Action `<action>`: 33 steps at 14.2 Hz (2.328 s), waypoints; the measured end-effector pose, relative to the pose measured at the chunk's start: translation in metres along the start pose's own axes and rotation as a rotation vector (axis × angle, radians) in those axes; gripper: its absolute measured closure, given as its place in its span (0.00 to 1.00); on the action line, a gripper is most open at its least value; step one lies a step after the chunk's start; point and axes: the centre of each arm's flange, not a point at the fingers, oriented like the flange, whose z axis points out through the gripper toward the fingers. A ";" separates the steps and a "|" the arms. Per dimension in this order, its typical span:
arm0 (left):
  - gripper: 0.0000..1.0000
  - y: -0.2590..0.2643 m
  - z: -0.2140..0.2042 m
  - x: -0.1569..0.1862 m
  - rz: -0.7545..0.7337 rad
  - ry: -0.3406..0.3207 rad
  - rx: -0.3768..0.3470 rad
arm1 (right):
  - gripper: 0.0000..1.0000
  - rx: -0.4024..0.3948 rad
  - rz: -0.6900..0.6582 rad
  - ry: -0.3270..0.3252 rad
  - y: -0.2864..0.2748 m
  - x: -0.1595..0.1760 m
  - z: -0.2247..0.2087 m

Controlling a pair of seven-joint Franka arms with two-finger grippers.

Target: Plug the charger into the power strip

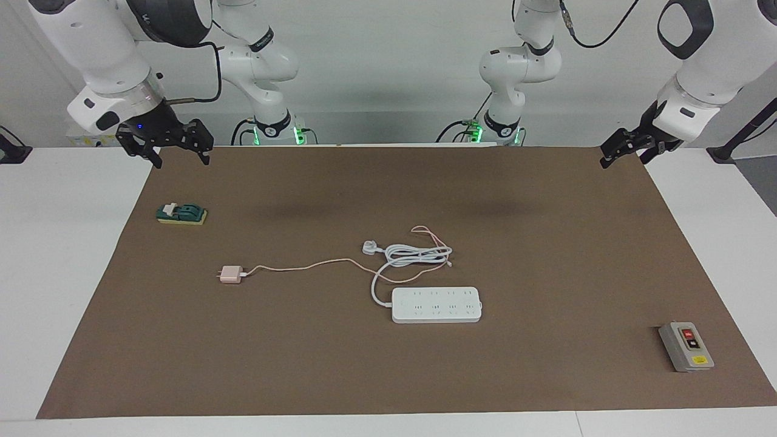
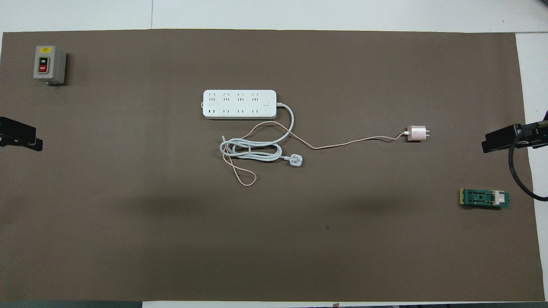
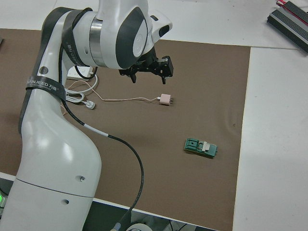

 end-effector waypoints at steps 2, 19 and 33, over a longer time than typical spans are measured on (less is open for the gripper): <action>0.00 0.000 0.000 0.000 0.000 0.000 0.000 | 0.00 0.003 0.035 0.000 0.019 -0.003 0.000; 0.00 0.000 0.000 0.000 0.000 0.000 0.000 | 0.00 0.284 0.856 -0.168 0.164 0.037 0.160; 0.00 0.000 0.000 0.000 0.000 0.001 0.000 | 0.00 0.608 1.316 -0.406 0.121 0.110 0.266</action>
